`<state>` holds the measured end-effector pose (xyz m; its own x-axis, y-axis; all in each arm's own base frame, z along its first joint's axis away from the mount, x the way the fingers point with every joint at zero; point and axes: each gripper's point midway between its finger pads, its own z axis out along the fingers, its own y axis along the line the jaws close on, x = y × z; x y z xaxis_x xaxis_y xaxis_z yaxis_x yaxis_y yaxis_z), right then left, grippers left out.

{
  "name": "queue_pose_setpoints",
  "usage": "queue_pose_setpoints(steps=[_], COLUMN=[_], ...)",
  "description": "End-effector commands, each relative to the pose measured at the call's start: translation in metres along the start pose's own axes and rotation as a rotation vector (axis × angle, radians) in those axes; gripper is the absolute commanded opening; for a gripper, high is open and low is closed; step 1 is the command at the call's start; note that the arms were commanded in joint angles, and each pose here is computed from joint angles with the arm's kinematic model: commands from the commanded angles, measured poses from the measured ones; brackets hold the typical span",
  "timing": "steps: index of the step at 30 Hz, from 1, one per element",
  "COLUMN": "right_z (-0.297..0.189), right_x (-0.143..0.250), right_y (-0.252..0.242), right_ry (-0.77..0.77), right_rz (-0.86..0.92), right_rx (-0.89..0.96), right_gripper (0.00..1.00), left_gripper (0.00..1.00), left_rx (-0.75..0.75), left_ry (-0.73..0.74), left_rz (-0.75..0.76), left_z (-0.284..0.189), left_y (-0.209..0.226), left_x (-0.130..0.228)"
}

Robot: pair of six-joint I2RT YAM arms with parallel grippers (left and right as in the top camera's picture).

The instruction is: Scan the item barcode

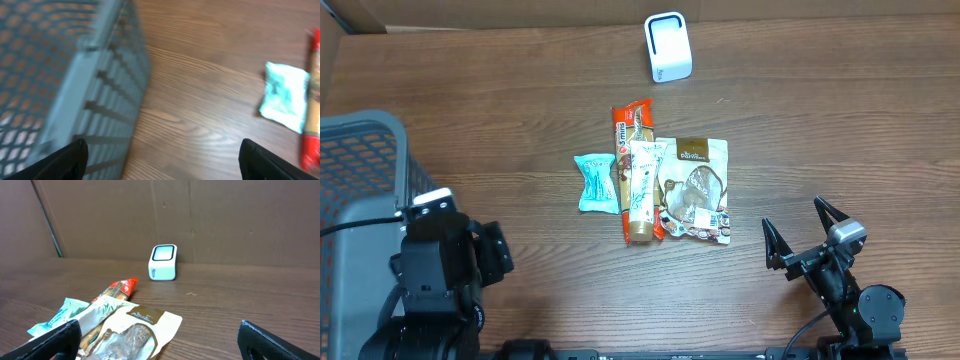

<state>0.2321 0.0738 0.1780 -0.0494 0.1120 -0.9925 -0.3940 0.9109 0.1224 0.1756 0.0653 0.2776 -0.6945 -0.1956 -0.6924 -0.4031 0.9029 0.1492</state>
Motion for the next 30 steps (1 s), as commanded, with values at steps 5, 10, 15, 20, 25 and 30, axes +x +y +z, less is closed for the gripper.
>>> queue_pose_setpoints(steps=[5,10,15,20,25,30], right_z=[0.0,0.0,0.0,0.0,0.0,0.0], right_x=[0.002,0.002,0.002,0.002,0.002,0.002], right_y=[0.001,0.001,0.001,0.001,0.001,0.001], right_ry=[-0.002,-0.002,-0.002,-0.002,-0.002,-0.002], right_rz=[0.003,0.003,0.003,0.003,0.003,0.003], right_rx=[-0.007,-0.007,-0.007,-0.007,-0.007,-0.007], right_gripper=[1.0,1.0,1.0,1.0,1.0,1.0], left_gripper=[0.81,0.81,0.82,0.87,0.88,0.87], left_rx=[0.062,-0.088,-0.13,-0.223,-0.232,-0.226], left_ry=[0.167,0.177,0.171,0.158,0.158,0.162], left_rz=[0.121,0.145,0.111,0.058,0.126,0.134], left_z=[0.021,0.037,0.046,0.056,0.077,0.1], left_y=[-0.021,-0.004,0.003,0.026,0.04,0.04], left_x=[0.018,0.01,0.002,-0.01,-0.026,-0.037])
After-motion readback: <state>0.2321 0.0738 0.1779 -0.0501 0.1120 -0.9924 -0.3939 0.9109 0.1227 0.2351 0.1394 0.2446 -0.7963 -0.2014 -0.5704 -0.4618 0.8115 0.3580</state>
